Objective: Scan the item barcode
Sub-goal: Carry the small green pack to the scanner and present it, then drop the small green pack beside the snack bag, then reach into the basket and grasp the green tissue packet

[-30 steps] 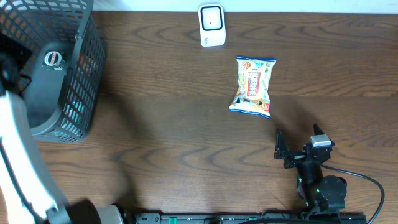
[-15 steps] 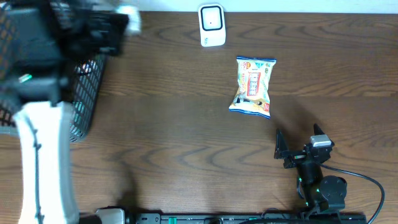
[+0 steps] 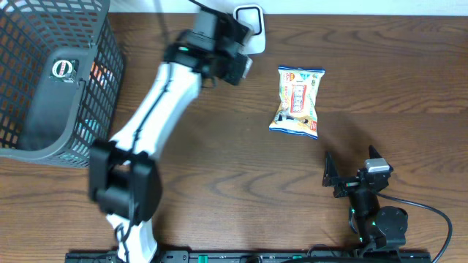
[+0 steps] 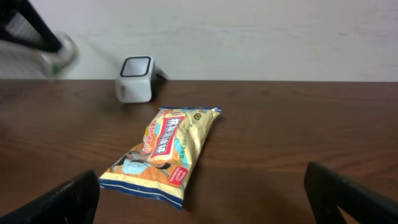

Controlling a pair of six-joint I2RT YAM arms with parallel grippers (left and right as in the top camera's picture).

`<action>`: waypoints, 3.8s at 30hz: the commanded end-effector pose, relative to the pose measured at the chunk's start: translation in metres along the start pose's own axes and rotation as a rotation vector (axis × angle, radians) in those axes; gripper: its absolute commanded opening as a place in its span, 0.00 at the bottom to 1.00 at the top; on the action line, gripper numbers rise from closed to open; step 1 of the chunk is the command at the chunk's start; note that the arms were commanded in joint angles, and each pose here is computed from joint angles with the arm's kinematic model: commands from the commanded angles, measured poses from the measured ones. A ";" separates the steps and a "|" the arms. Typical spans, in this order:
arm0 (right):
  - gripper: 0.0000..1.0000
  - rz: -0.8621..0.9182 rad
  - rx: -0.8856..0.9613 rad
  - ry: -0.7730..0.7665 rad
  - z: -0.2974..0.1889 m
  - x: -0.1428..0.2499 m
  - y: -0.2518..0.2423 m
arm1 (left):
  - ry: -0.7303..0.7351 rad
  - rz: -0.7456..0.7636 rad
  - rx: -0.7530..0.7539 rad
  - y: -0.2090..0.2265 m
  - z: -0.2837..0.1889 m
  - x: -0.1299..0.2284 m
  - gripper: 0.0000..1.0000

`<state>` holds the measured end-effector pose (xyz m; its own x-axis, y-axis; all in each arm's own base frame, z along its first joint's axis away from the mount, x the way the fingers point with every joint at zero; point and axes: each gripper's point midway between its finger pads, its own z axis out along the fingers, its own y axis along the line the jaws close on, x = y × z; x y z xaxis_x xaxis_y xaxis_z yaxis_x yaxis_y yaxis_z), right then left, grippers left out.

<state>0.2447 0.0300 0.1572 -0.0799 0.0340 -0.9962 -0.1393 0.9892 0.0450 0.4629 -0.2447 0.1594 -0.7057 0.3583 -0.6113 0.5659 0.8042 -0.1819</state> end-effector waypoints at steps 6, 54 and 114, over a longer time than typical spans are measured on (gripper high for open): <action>0.99 -0.011 0.010 0.000 0.000 0.000 -0.002 | 0.140 -0.128 -0.038 -0.027 0.080 0.046 0.07; 0.99 -0.011 0.010 0.000 0.000 0.000 -0.002 | -0.607 -1.001 -0.917 0.269 -0.411 0.093 0.98; 0.99 -0.011 0.010 -0.001 0.000 0.000 -0.002 | 0.527 -1.153 -0.353 0.293 -0.174 0.322 0.94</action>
<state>0.2447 0.0299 0.1572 -0.0799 0.0340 -0.9962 -0.1389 0.9893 0.0449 0.3324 0.1949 0.0582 -0.8072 -0.5823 0.0969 -0.5903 0.7984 -0.1191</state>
